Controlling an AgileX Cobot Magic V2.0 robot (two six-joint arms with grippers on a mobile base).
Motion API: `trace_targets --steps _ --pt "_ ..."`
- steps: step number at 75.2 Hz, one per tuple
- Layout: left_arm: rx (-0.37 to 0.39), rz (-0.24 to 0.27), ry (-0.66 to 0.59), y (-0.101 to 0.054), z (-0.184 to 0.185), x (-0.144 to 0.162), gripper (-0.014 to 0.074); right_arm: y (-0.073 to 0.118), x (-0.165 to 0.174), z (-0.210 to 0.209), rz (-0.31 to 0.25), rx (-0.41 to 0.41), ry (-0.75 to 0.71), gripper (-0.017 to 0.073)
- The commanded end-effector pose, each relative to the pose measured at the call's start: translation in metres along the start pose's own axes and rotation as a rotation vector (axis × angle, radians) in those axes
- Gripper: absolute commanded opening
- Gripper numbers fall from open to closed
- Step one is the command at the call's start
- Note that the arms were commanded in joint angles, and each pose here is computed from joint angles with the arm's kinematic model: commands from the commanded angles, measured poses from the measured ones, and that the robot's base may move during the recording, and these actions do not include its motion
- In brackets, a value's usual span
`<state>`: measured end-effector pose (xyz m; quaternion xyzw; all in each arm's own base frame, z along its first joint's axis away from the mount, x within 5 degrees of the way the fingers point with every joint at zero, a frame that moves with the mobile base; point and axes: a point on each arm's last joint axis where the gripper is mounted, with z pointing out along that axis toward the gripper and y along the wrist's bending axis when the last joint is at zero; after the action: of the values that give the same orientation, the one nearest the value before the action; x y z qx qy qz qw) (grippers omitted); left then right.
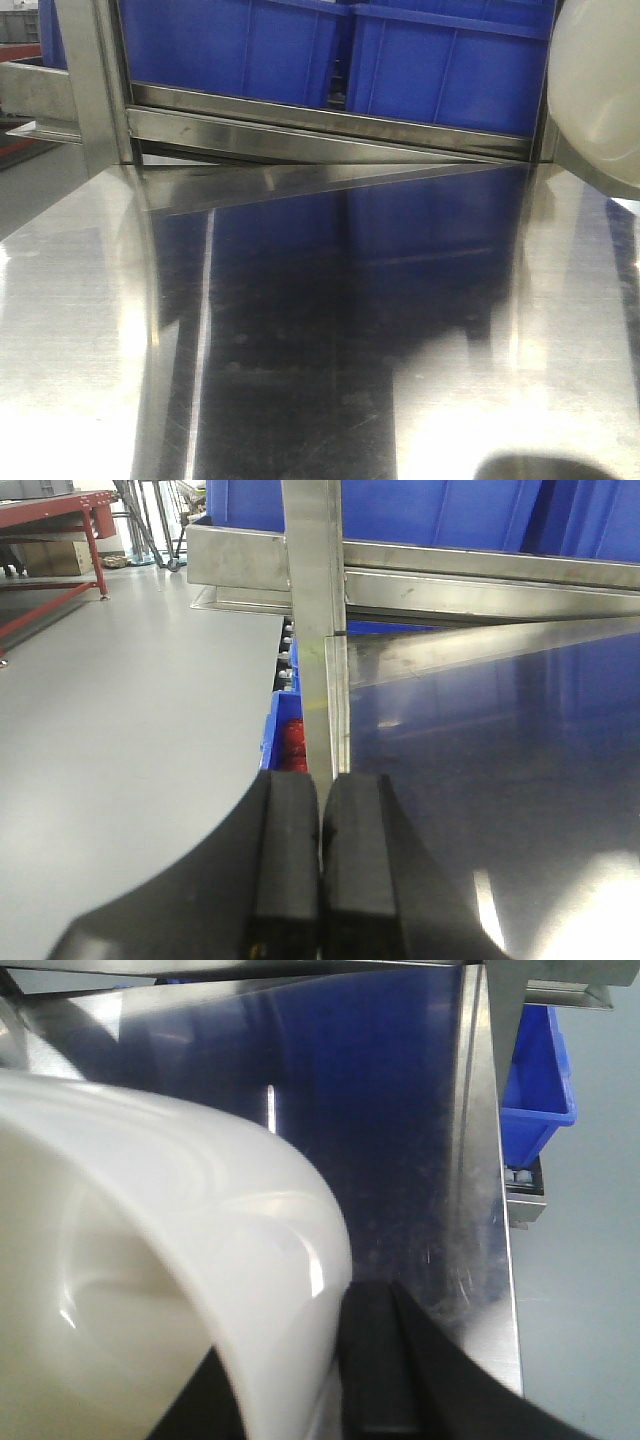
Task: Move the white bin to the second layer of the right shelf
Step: 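Hold the lifted bin beside the robot with the right gripper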
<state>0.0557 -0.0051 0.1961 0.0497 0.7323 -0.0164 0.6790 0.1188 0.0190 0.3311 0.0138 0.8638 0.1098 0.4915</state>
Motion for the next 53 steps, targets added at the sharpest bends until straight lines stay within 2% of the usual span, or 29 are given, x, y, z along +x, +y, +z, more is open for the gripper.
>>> trace_targets --steps 1,53 --pt "0.003 -0.005 -0.065 -0.0005 0.0010 0.0037 0.0085 0.0022 -0.0151 -0.0064 0.008 -0.011 -0.116 0.0056" --pt "0.003 -0.005 -0.065 -0.0005 0.0010 0.0037 0.0085 0.0022 -0.0151 -0.0064 0.008 -0.011 -0.116 0.0056"
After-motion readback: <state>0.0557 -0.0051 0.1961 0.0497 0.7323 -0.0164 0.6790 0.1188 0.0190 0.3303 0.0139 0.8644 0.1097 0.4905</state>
